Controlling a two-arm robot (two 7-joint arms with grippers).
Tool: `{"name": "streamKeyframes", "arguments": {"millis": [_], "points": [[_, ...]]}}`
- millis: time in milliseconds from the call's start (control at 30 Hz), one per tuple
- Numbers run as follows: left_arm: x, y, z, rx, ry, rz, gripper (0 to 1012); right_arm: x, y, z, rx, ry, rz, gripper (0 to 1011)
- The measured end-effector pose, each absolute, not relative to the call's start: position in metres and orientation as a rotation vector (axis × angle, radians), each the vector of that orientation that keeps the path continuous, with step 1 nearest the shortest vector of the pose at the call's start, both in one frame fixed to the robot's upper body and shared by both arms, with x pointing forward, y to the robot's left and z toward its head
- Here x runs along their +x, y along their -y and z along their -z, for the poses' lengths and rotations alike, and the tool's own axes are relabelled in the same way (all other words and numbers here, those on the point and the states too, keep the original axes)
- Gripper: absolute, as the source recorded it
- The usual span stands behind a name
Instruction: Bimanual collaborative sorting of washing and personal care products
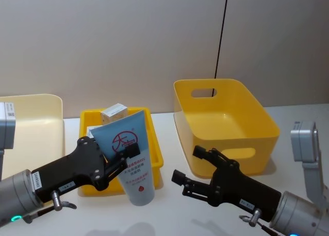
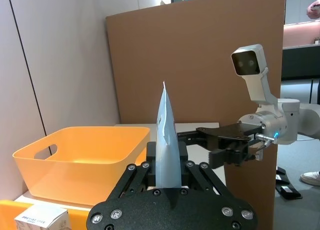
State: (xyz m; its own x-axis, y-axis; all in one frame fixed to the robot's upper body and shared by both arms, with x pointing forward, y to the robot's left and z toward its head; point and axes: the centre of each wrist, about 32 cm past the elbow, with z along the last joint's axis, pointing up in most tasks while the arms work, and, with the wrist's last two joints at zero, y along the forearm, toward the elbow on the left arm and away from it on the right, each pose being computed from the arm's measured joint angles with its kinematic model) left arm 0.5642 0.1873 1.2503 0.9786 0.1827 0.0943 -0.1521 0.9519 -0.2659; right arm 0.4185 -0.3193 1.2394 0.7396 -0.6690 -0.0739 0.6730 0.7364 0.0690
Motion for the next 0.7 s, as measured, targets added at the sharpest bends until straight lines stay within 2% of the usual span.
{"name": "streamKeyframes", "arguments": {"millis": [700], "points": [[0.564, -0.187, -1.250, -0.261, 0.118, -0.171, 225, 0.434, 0.315, -1.254, 0.011, -0.037, 0.604, 1001]]}}
